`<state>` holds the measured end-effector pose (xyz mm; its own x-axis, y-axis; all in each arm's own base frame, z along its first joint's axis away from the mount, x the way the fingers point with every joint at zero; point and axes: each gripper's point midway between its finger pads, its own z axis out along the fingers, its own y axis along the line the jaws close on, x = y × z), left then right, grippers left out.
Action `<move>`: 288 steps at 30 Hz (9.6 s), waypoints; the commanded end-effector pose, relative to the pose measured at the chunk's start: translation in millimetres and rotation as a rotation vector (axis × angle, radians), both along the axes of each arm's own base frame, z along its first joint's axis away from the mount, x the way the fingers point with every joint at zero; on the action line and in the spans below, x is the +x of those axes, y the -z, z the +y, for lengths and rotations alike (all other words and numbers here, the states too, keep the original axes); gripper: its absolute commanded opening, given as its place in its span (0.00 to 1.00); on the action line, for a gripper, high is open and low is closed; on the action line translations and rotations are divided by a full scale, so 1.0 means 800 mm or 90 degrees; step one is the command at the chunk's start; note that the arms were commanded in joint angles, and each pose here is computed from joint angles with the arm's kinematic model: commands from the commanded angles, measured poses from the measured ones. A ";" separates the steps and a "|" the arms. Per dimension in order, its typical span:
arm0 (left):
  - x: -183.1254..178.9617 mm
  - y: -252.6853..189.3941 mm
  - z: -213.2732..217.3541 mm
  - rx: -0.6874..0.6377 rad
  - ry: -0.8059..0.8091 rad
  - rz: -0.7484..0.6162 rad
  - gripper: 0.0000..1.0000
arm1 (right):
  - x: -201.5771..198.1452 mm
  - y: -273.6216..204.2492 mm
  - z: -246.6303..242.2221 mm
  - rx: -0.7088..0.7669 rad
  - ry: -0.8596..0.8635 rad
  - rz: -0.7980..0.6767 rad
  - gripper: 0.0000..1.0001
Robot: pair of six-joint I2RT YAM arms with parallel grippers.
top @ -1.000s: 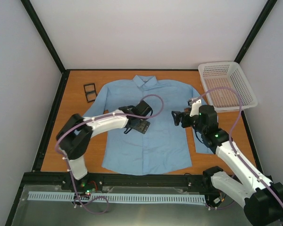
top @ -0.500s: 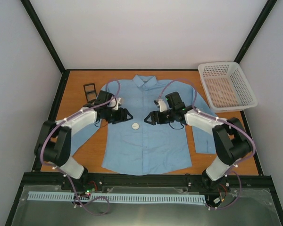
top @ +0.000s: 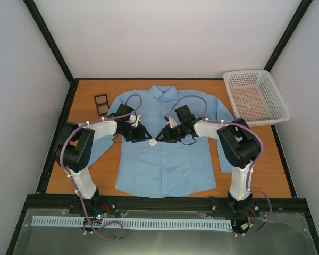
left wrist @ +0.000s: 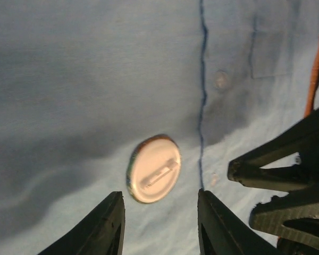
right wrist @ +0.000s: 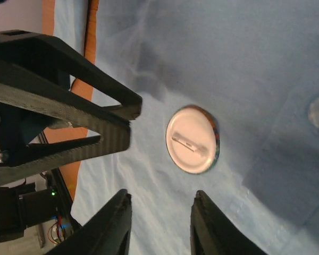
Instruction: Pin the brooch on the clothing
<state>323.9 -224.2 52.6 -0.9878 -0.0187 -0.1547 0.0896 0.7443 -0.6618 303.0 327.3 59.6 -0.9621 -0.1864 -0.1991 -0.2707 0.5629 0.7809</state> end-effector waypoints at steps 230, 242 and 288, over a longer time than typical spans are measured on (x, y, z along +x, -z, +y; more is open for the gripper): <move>-0.127 -0.476 -0.022 -0.492 0.144 -0.849 0.01 | -0.058 -0.424 0.039 0.583 -0.031 -0.291 0.28; -0.090 -0.466 -0.002 -0.367 0.030 -0.873 0.01 | -0.096 -0.397 0.019 0.484 -0.143 -0.388 0.69; 0.159 -0.235 0.104 0.072 -0.240 -0.661 0.01 | 0.301 0.041 0.034 -0.327 -0.223 -0.515 0.68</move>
